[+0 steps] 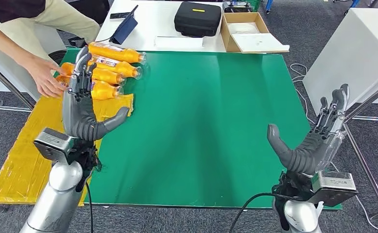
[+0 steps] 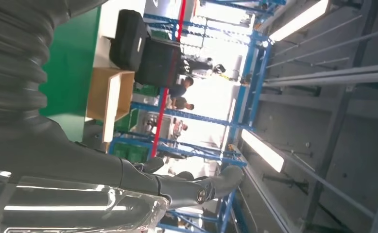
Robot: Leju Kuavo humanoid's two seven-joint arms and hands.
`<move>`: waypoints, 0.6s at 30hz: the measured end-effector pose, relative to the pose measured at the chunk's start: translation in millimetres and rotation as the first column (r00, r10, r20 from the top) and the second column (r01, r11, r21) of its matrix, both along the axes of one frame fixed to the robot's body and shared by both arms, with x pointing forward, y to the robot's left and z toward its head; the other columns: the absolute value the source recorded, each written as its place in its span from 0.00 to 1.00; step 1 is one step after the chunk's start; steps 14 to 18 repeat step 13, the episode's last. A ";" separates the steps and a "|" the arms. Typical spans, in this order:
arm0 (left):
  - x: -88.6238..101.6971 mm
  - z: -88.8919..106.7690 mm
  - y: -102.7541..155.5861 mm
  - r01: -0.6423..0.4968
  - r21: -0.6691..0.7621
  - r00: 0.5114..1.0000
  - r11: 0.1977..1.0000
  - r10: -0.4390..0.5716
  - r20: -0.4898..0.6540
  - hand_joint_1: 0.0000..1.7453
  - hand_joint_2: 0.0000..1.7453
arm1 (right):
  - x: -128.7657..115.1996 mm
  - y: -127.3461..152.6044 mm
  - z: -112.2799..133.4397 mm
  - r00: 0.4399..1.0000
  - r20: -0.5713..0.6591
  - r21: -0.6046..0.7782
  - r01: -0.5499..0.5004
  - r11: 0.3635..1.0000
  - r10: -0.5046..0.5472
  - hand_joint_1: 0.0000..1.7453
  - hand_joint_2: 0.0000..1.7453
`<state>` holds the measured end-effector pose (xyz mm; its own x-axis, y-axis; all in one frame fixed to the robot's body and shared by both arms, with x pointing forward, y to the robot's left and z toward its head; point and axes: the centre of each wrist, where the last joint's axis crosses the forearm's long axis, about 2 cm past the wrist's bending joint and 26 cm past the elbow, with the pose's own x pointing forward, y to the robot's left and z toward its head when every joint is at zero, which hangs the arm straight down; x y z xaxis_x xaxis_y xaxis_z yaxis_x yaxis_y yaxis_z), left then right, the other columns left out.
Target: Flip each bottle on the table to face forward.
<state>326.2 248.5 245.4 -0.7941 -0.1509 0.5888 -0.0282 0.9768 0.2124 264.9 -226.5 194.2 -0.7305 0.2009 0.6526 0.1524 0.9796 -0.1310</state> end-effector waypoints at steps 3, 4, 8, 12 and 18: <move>-3.3 1.2 -3.3 0.049 -0.030 0.999 0.998 -0.050 -0.015 0.00 1.00 | -1.4 -0.5 3.1 1.000 -0.005 -0.008 -0.012 1.000 0.012 0.00 1.00; -3.9 1.3 -3.9 0.060 -0.036 0.998 0.998 -0.061 -0.019 0.00 1.00 | -1.9 -0.7 3.5 1.000 -0.007 -0.010 -0.014 1.000 0.014 0.00 1.00; -4.9 0.0 -7.3 0.144 -0.079 0.986 0.986 -0.149 -0.073 0.00 1.00 | -3.2 -3.2 4.4 1.000 -0.023 -0.025 -0.016 1.000 0.015 0.00 1.00; -1.5 -6.6 -12.5 0.204 -0.131 0.965 0.970 -0.222 -0.142 0.00 1.00 | -2.0 -8.0 5.0 0.999 -0.044 -0.029 -0.018 0.999 0.017 0.00 1.00; -0.9 -7.7 -13.2 0.209 -0.136 0.962 0.968 -0.228 -0.150 0.00 1.00 | -1.8 -8.8 5.0 0.999 -0.046 -0.029 -0.018 0.999 0.017 0.00 1.00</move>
